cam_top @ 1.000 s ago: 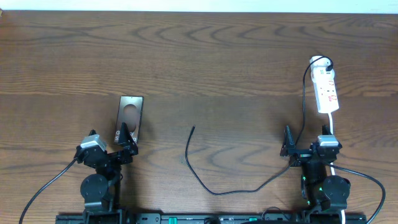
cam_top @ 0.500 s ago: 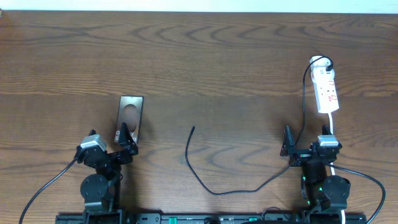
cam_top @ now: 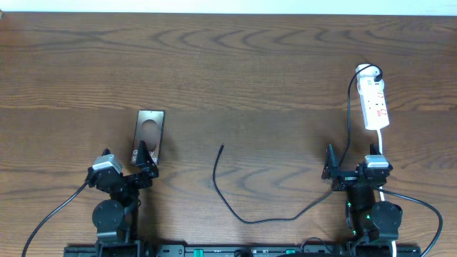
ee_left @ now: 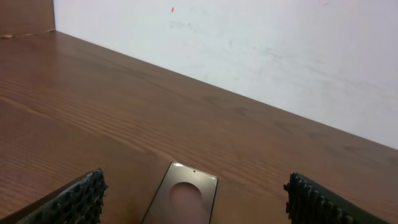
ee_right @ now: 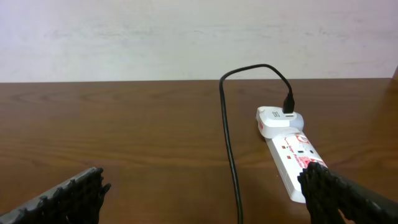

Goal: Plug charger to phone and switch on socket

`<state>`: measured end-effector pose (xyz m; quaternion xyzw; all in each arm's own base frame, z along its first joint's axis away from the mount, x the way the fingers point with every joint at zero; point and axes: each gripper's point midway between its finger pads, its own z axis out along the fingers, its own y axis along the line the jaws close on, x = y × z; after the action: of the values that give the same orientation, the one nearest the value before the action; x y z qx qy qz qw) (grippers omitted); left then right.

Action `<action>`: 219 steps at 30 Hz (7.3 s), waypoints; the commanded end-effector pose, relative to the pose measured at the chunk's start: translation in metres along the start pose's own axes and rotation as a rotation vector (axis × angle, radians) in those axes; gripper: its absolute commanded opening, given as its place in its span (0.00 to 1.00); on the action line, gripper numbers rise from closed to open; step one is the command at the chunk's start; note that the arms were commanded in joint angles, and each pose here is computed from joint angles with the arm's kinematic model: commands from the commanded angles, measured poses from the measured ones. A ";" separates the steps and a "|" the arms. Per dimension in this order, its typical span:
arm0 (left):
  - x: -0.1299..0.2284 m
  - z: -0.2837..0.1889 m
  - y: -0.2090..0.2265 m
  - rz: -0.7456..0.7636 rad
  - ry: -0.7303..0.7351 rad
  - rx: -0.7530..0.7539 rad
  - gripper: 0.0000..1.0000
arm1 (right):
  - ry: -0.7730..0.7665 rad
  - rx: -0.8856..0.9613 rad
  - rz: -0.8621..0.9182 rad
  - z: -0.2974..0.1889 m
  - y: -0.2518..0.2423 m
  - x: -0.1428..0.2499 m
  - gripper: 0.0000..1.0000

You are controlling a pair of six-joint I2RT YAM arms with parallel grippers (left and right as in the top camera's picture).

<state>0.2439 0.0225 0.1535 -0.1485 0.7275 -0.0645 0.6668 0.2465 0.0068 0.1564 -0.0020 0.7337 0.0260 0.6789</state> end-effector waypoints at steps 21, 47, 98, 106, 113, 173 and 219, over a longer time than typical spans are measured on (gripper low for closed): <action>-0.107 -0.002 -0.042 0.096 0.061 0.036 0.91 | -0.001 -0.002 -0.020 0.000 0.002 0.000 0.99; 0.014 0.109 -0.009 0.185 1.243 -0.208 0.62 | -0.001 -0.002 -0.020 0.000 0.002 0.000 0.99; 0.127 0.095 0.016 0.326 1.379 -0.111 0.98 | -0.001 -0.002 -0.020 0.000 0.002 0.000 0.99; 0.138 0.099 0.019 0.326 1.393 -0.113 0.98 | -0.001 -0.002 -0.020 0.000 0.002 0.000 0.99; 0.138 0.105 0.018 0.327 1.370 -0.109 0.98 | -0.001 -0.002 -0.020 0.000 0.002 0.000 0.99; 0.153 0.098 0.023 0.418 1.437 -0.041 0.97 | -0.001 -0.002 -0.020 0.000 0.002 0.000 0.99; 0.153 0.094 0.023 0.416 1.453 -0.043 0.82 | -0.001 -0.002 -0.020 0.000 0.002 0.000 0.99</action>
<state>0.3287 0.0093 -0.0035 0.0553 0.9981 -0.0025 0.0282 0.2465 0.0044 0.1565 0.0026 0.7336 0.0208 0.6792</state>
